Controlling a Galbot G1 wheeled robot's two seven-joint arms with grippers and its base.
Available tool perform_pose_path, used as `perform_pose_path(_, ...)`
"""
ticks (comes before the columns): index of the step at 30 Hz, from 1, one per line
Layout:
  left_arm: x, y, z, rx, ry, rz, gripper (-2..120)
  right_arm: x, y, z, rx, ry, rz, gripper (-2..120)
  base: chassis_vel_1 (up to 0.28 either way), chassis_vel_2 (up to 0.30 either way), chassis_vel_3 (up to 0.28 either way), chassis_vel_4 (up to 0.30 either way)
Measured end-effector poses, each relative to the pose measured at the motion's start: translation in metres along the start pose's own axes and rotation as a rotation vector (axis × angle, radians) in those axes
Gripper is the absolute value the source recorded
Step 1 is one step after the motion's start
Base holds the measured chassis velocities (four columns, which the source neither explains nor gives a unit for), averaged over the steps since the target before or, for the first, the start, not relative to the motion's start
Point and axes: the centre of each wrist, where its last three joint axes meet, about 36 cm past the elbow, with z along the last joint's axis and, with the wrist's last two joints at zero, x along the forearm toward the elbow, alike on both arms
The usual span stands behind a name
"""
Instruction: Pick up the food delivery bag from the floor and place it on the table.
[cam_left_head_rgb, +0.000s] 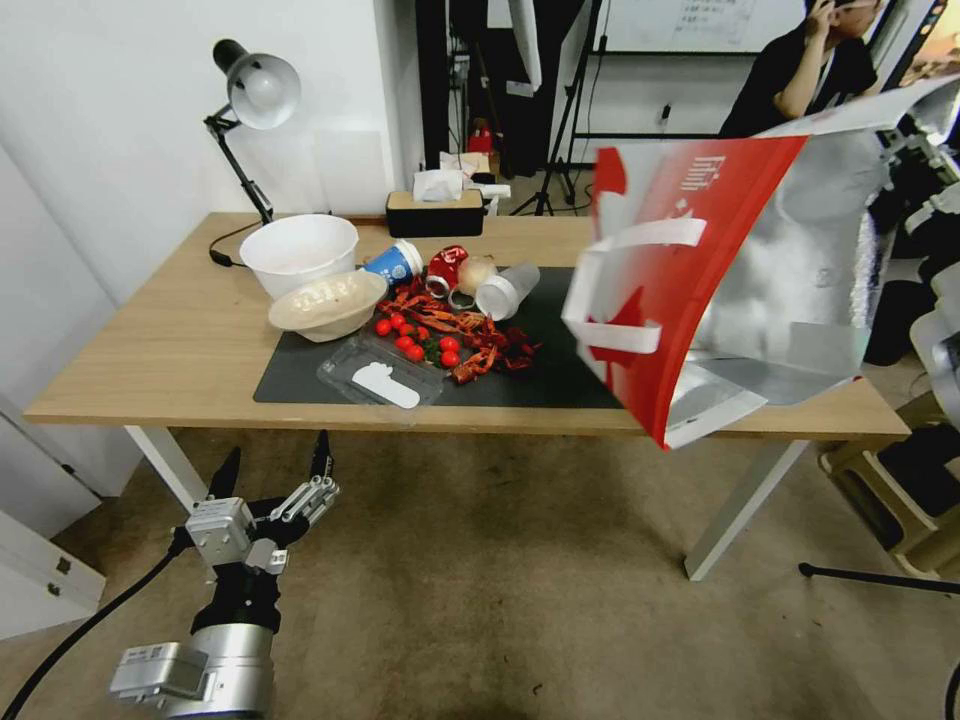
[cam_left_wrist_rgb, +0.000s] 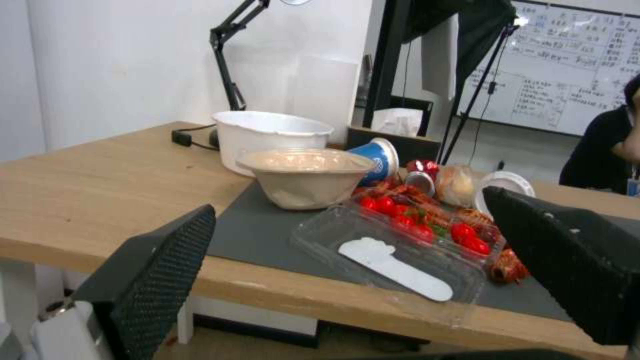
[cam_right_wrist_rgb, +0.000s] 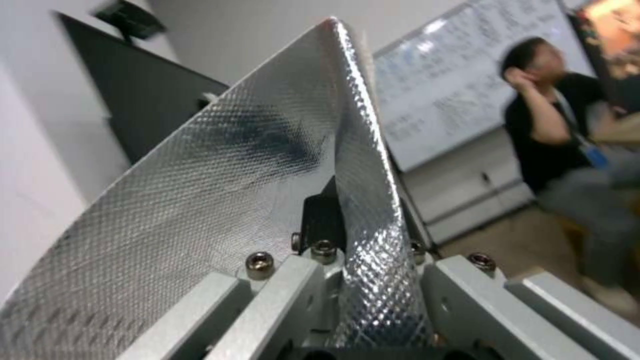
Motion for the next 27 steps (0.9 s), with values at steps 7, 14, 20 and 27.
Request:
perform_pose_path(7,0.001,-0.001,-0.001,0.001,0.000,0.002,100,-0.002,-0.010,0.005,0.001,0.061,0.029,0,0.000,0.000,0.000,0.000)
perform_pose_path(14,0.002,0.001,-0.002,-0.007,0.003,-0.001,100,-0.001,-0.017,0.013,-0.001,0.115,0.034,0,0.000,0.000,0.000,0.000)
perform_pose_path(20,0.003,0.001,-0.002,-0.007,0.001,-0.007,100,-0.004,-0.019,0.014,0.001,0.130,0.044,0,0.000,0.000,0.000,0.000)
perform_pose_path(27,0.002,0.000,-0.001,-0.008,-0.002,-0.008,100,-0.006,-0.023,0.013,0.007,0.138,0.064,0,0.000,0.000,0.000,0.000)
